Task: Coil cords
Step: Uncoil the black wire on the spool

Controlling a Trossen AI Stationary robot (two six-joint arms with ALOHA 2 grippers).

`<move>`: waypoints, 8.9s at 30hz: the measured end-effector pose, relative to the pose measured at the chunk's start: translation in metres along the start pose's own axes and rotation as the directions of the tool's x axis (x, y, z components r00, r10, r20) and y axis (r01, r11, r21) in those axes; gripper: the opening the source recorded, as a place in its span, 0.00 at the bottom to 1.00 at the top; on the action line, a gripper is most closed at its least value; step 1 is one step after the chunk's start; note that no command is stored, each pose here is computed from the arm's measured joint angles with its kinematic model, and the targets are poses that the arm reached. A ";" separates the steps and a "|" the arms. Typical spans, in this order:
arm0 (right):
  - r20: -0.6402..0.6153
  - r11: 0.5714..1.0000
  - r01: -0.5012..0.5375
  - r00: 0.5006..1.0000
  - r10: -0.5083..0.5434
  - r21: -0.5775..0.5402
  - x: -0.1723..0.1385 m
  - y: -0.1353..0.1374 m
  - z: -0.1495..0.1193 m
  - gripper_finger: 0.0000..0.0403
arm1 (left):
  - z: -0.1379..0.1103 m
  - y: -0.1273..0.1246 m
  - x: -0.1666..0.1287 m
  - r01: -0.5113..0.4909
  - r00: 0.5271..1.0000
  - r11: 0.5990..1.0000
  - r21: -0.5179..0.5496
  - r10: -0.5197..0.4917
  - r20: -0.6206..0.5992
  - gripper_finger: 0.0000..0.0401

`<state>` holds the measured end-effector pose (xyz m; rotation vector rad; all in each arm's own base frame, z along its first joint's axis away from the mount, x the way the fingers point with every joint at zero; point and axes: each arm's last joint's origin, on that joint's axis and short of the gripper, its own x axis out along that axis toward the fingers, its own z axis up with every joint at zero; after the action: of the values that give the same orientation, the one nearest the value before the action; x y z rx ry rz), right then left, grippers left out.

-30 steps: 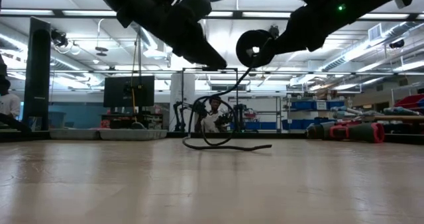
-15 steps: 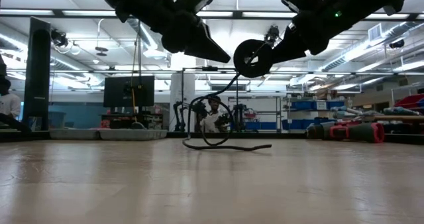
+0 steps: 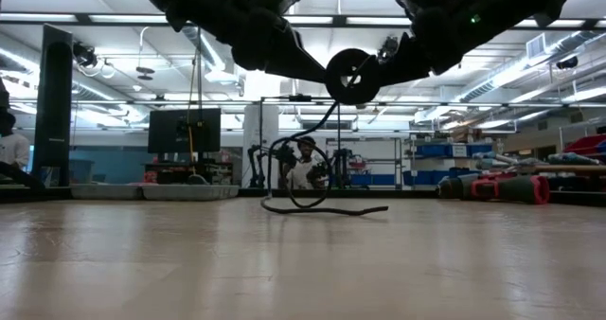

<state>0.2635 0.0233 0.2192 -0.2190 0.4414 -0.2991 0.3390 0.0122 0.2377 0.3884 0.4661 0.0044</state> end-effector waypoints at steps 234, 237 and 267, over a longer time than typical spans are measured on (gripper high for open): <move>-0.315 0.867 -0.003 0.931 0.184 0.498 -0.029 -0.036 -0.056 0.31 | -0.006 -0.003 -0.029 0.427 0.839 0.904 0.006 -0.399 0.370 0.00; -0.144 0.877 -0.101 0.971 0.189 0.470 -0.026 -0.035 -0.039 0.31 | -0.009 -0.004 -0.028 0.403 0.850 0.913 0.063 -0.399 0.344 0.00; 0.276 0.992 0.118 0.956 -0.100 -0.048 -0.010 -0.015 0.000 0.28 | -0.005 0.007 -0.025 -0.141 0.966 0.941 0.308 0.063 0.251 0.00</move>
<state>0.2515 0.0128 0.2270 -0.3436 0.1656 -0.3577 0.3147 0.0182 0.2474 0.7289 0.2057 -0.0177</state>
